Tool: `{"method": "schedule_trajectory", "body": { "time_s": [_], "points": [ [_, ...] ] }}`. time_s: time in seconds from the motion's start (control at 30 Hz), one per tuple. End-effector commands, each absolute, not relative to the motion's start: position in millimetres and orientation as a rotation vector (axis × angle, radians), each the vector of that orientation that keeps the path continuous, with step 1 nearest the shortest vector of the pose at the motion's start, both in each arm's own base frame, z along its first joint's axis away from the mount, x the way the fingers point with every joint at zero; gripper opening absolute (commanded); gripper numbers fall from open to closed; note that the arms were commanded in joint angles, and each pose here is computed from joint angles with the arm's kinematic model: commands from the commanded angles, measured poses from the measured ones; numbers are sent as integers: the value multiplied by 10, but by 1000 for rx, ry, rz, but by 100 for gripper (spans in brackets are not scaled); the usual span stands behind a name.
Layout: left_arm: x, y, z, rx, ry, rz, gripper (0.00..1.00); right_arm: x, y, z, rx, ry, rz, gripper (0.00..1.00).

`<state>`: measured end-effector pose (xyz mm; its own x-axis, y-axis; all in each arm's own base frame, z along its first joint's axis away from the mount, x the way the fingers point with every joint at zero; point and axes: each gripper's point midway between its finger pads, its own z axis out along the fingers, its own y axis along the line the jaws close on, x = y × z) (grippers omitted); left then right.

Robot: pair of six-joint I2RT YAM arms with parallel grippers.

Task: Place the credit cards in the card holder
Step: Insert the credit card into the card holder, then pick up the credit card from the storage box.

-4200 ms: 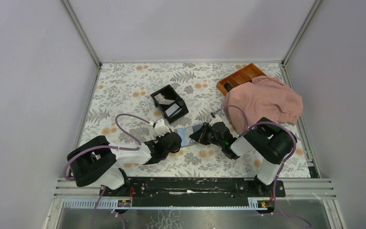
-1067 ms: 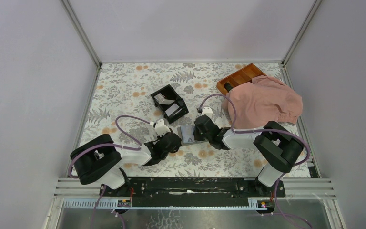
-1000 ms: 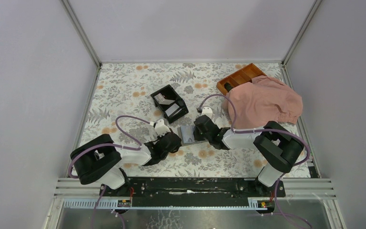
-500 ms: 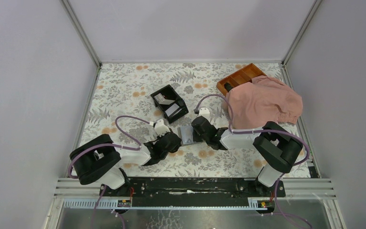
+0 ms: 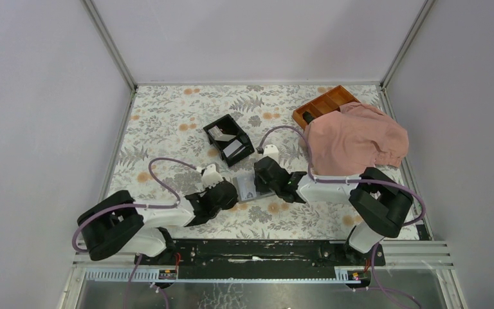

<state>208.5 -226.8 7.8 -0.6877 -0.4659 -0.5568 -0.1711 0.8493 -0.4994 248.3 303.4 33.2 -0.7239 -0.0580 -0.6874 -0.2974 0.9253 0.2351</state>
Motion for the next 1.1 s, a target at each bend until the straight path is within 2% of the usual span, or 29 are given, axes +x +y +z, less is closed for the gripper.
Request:
{"method": "schedule_trajectory", "body": {
  "time_s": [0.0,0.23,0.43,0.6,0.77,0.93,1.07],
  "points": [
    [1640,-1649,-364,-365,2517,-206,8,2548,3209,697,-263,2277,481,32],
    [1728,-1659,-134,-377,2461,-226,15,2658,3405,952,-313,2222,499,35],
    [1872,-1604,232,-425,2337,-264,36,2913,3621,1198,-396,2176,446,42],
    [1975,-1548,497,-472,2242,-300,48,3237,3771,1322,-415,2163,486,48],
    [2131,-1491,739,-532,2137,-332,55,3558,3970,1355,-507,2156,509,53],
    [2344,-1433,924,-551,2079,-314,64,3918,4123,1486,-544,2092,527,66],
    [2499,-1407,993,-567,2058,-314,66,4155,4224,1478,-574,2087,530,68]
  ]
}}
